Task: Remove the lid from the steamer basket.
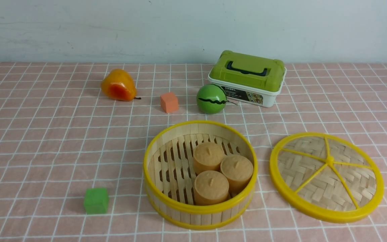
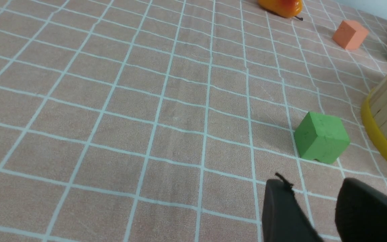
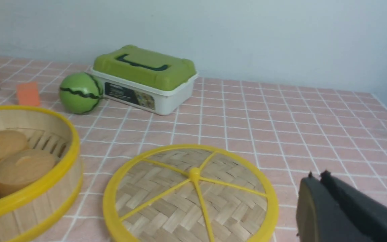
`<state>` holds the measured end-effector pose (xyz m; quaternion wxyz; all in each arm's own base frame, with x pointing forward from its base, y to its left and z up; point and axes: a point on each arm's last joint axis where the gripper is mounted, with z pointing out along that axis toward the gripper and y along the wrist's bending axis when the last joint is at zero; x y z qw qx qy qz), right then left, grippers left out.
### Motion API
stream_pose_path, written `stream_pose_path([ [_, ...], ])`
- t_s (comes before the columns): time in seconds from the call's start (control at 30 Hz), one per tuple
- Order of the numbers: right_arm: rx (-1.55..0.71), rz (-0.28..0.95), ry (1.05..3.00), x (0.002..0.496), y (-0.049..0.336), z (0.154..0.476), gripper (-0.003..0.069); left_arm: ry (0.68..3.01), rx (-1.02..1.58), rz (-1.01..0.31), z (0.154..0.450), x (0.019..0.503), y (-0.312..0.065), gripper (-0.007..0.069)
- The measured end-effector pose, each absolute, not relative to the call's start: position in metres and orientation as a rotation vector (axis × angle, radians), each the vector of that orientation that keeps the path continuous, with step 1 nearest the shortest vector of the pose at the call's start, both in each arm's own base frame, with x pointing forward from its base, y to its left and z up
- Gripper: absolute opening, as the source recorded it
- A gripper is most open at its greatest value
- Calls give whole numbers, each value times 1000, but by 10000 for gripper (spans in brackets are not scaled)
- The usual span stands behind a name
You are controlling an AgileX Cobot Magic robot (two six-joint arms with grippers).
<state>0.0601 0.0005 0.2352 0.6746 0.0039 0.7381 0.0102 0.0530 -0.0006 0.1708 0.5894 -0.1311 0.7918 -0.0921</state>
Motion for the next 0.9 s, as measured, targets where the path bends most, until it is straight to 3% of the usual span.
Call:
stream_pose_path([
  [0.17, 86, 9, 1702, 57, -2, 190, -21, 1844, -305, -215, 171, 53, -1, 239],
  [0.9, 77, 41, 1866, 53, -1, 173, -19, 1844, -305, -215, 171, 53, -1, 239],
])
